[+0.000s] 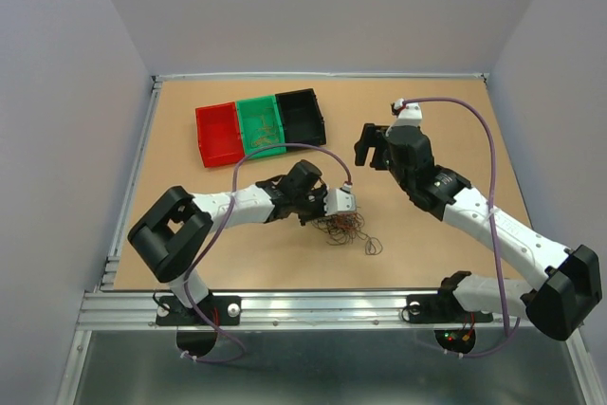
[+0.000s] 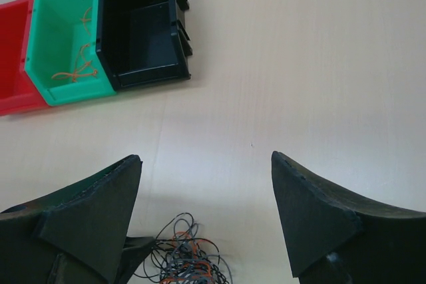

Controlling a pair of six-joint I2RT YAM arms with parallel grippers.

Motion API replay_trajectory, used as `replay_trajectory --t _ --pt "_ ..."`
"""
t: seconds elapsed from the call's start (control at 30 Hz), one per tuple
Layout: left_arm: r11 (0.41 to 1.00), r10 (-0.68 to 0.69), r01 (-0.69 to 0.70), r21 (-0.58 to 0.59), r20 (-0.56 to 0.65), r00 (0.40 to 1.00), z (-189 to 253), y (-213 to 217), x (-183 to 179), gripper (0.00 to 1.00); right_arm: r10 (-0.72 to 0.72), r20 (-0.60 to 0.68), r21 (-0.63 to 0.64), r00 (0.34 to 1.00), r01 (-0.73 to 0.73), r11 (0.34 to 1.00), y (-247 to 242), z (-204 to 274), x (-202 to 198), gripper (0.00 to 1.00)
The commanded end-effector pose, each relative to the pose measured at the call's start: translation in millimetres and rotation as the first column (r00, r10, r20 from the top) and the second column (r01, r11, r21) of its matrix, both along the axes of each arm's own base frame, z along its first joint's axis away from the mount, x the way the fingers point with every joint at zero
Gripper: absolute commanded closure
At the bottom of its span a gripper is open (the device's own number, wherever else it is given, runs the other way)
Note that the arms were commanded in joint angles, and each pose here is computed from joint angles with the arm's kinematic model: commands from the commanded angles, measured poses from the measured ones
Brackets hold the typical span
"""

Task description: Untangle the cables

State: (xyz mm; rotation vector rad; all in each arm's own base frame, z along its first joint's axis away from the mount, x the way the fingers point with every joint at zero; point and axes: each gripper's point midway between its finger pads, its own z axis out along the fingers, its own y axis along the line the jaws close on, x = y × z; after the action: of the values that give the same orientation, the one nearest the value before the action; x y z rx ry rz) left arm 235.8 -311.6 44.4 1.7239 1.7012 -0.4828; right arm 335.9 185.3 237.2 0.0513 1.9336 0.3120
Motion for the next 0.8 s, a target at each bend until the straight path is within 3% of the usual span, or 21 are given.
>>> replay_trajectory --t 0.0,0.13,0.17,0.23,0.33,0.37,0.53,0.77 --pt "1.000 -0.007 0.008 -0.022 0.046 0.999 20.4 -8.7 10.9 1.00 -0.006 0.039 0.029 0.999 0.004 1.000 1.5 6.6 4.5 0.16" --pt "0.975 0.044 -0.014 -0.220 0.129 0.991 81.5 -3.9 19.1 1.00 0.160 0.029 0.020 0.987 -0.160 0.987 27.6 2.9 -1.5 0.21" --pt "0.965 0.057 -0.020 -0.261 0.137 0.989 94.2 0.8 22.0 1.00 0.319 -0.006 0.037 0.948 -0.318 0.947 53.9 -7.2 -12.7 0.22" --pt "0.923 0.090 -0.029 -0.383 0.142 0.986 130.3 16.1 29.5 1.00 0.498 -0.051 0.050 0.866 -0.496 0.867 84.9 -20.2 -24.9 0.22" --pt "0.876 0.126 -0.043 -0.480 0.142 0.982 159.0 36.0 38.7 1.00 0.612 -0.084 0.099 0.786 -0.604 0.790 107.6 -28.7 -34.7 0.23" --pt "0.872 0.127 -0.042 -0.487 0.142 0.982 161.3 38.8 39.5 1.00 0.614 -0.094 0.097 0.784 -0.606 0.789 109.5 -33.1 -33.1 0.23" --pt "0.870 0.108 -0.042 -0.491 0.108 0.988 162.6 39.5 41.4 1.00 0.781 -0.085 0.176 0.618 -0.763 0.622 137.5 -44.6 -58.6 0.23" --pt "0.854 0.083 -0.027 -0.519 0.085 0.993 173.5 43.7 39.3 1.00 0.797 -0.017 0.150 0.603 -0.787 0.599 152.1 -51.6 -51.8 0.25"
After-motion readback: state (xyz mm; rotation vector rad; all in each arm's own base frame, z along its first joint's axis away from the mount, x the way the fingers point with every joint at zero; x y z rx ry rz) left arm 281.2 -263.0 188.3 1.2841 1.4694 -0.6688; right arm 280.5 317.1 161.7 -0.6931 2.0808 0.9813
